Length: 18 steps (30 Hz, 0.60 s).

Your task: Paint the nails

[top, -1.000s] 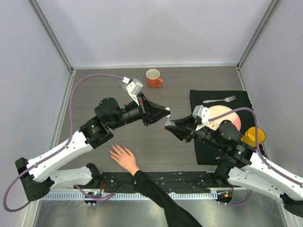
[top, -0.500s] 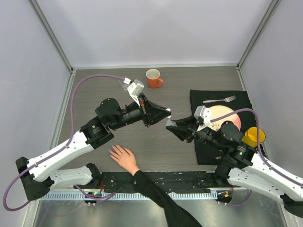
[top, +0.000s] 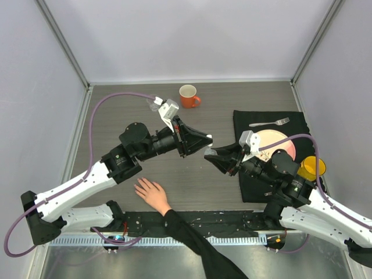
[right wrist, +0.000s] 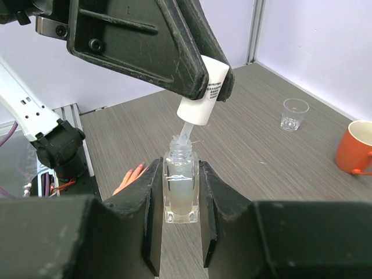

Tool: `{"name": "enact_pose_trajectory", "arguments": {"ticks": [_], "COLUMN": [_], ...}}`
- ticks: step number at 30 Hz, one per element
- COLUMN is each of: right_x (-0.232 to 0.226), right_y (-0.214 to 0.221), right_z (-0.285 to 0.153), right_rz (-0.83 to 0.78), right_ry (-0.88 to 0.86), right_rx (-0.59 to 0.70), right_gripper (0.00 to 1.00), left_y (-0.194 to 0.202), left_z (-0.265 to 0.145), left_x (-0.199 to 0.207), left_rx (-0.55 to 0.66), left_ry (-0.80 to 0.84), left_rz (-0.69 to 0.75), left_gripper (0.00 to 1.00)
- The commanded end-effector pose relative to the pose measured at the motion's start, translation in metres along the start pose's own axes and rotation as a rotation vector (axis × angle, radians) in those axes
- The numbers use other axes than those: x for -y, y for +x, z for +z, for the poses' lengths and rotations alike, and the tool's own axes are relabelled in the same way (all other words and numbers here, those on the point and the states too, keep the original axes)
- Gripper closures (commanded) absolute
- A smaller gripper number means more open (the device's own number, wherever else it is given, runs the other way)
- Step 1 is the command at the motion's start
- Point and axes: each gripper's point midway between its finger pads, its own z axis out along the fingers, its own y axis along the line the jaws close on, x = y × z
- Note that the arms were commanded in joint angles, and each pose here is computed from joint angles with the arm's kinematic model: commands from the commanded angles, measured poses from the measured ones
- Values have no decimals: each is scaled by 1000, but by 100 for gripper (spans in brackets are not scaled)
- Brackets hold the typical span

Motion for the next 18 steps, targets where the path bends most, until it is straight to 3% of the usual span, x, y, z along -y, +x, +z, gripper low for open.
{"name": "enact_pose_trajectory", "arguments": {"ticks": [1,18], "right_x": [3,5], "right_y": [-34,-47], "right_z": [-2,0], "right_rz": [-18,1], "right_ry": [24,37], "right_rx": [123,182], "right_gripper": [99,99], "left_y": [2,7], "left_z": [-2,-5], "left_x": [3,1], "left_rx": [5,11], "left_ry": [12,3], "left_rz": [15,14], "left_gripper": [100,100]}}
